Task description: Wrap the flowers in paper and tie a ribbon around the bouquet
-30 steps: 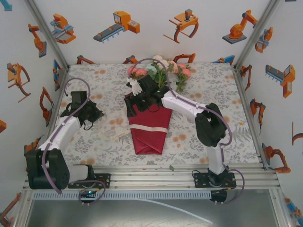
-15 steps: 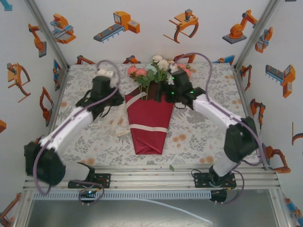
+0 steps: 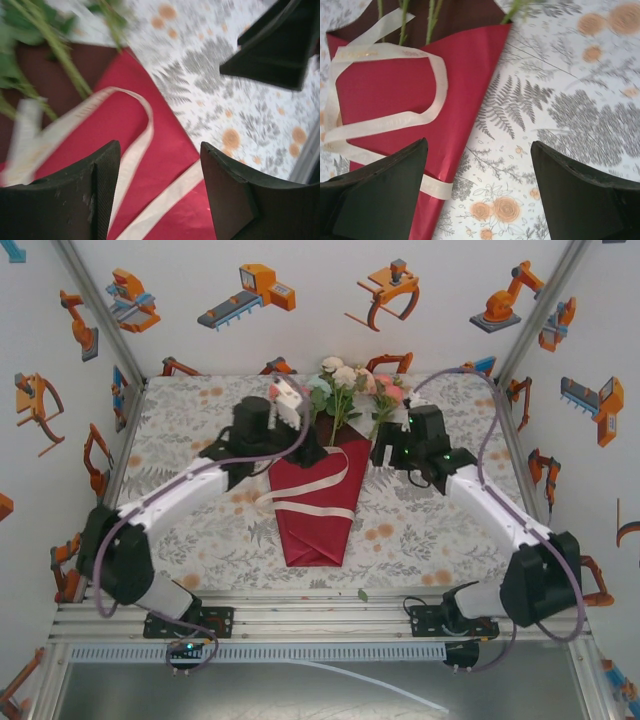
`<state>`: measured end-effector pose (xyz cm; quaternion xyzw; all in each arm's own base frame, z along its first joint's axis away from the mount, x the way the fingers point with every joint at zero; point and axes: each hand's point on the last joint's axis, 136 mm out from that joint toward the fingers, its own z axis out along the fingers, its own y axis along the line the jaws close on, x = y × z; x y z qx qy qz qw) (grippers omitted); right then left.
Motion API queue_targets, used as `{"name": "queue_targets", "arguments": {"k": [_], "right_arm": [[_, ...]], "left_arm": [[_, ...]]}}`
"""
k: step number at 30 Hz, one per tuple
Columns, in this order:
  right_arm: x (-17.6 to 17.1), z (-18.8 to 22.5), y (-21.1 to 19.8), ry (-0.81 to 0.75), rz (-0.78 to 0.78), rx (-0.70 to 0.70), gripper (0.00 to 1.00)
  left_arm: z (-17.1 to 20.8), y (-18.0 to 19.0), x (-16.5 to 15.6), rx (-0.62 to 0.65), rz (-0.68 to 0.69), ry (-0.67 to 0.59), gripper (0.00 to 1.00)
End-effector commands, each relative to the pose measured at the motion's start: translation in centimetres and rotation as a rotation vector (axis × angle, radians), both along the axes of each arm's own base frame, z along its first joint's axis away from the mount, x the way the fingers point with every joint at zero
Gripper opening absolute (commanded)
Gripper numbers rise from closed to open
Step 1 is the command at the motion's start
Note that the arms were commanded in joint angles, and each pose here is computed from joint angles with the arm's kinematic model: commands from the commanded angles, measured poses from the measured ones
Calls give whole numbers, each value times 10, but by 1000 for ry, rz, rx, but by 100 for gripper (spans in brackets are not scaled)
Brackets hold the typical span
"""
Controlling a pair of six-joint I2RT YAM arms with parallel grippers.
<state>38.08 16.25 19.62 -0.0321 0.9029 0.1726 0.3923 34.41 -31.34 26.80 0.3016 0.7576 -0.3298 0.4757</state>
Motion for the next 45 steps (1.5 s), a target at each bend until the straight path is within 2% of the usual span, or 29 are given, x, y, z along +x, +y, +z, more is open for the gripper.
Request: {"name": "queue_targets", "arguments": {"k": [1, 2, 4, 6, 8, 12, 15, 18, 20, 24, 27, 33, 37, 39, 42, 45], "right_arm": [[13, 3, 51, -48, 282, -86, 75], [20, -6, 65, -34, 325, -144, 76], [44, -23, 76, 13, 300, -202, 76], [65, -45, 84, 82, 281, -216, 74], [77, -61, 103, 126, 318, -179, 70], [81, -84, 128, 207, 357, -76, 59], [80, -86, 132, 228, 348, -43, 43], [80, -74, 129, 211, 330, -41, 11], [78, -56, 126, 189, 313, -25, 0], [73, -14, 129, 137, 275, 82, 0], [73, -3, 124, 129, 219, 114, 0], [71, -8, 121, 151, 191, 120, 0], [70, -18, 119, 177, 172, 120, 0], [71, -21, 118, 184, 160, 120, 0], [72, -21, 117, 192, 149, 119, 0], [73, -21, 112, 188, 128, 98, 0]], "left_arm": [[46, 38, -4, -36, 84, -156, 62], [42, 51, -4, -12, 121, -145, 62], [33, 68, -6, 41, 169, -123, 62], [22, 73, -14, 82, 152, -108, 63], [14, 68, -29, 92, 72, -98, 63], [-3, 45, -64, 72, -170, -67, 66], [-27, 30, -85, 124, -325, 1, 67], [-51, 20, -93, 212, -384, 7, 68], [-62, 11, -97, 254, -425, -21, 68], [-90, -14, -98, 298, -504, -13, 68], [-114, -31, -96, 341, -547, 19, 68], [-144, -52, -88, 354, -582, 15, 74], [-165, -59, -94, 354, -635, 91, 73], [-182, -57, -96, 407, -635, 129, 69], [-195, -57, -99, 432, -629, 139, 57], [-192, -58, -101, 401, -622, 147, 34]]}}
